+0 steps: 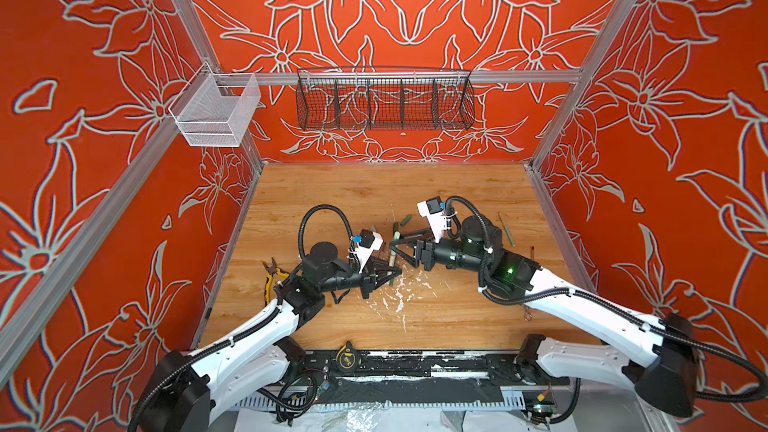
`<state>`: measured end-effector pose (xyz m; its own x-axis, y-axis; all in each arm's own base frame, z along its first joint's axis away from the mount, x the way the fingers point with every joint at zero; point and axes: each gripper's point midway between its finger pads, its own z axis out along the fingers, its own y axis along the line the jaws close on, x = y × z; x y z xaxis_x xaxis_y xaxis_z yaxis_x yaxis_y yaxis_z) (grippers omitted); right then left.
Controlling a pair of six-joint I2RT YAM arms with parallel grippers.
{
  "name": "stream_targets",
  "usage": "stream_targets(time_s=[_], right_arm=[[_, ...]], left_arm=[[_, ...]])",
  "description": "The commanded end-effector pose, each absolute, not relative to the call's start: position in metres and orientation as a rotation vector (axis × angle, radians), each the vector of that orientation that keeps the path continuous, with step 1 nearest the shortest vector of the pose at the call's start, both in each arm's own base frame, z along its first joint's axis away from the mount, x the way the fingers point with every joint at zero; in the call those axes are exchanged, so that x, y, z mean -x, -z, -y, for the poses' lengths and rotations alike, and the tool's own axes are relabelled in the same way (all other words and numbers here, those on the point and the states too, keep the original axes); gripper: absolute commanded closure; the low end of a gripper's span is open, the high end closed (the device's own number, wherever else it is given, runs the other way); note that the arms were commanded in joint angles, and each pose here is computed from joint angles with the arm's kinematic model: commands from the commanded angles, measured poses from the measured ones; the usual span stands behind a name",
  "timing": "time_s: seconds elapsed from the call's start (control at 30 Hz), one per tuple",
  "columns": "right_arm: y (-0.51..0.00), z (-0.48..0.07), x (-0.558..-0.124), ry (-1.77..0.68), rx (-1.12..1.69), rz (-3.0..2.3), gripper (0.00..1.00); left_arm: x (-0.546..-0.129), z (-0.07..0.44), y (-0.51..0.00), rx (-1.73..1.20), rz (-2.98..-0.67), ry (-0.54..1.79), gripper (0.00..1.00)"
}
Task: Insert the pens into the pen caps
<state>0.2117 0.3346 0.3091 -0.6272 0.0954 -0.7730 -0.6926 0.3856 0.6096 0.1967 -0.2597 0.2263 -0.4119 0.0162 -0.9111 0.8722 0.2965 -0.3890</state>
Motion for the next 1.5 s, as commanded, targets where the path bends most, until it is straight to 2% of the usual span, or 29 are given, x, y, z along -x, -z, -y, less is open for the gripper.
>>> stream_targets(time_s=[0.0, 0.27, 0.9, 1.13, 1.47], right_arm=[[-0.333, -0.339, -0.215, -1.329, 0.518, -1.815, 0.48], [-0.336, -0.344, -0.215, -1.353, 0.53, -1.807, 0.55], [-0.32, -0.344, -0.218, -1.33, 0.502, -1.887, 0.8], [-0.303, -0.345, -0.217, -1.333, 0.488, -1.953, 0.99], [-0.286, -0.359, -0.196, -1.383, 0.584, -1.97, 1.0]], left_arm=[[-0.189, 0.26, -0.23, -0.852, -1.654, 1.245, 1.0], [-0.188, 0.26, -0.23, -0.851, -1.657, 1.244, 1.0], [-0.192, 0.255, -0.236, -0.82, -1.645, 1.205, 1.0], [-0.193, 0.252, -0.247, -0.799, -1.612, 1.18, 1.0], [-0.19, 0.249, -0.263, -0.813, -1.555, 1.163, 1.0]])
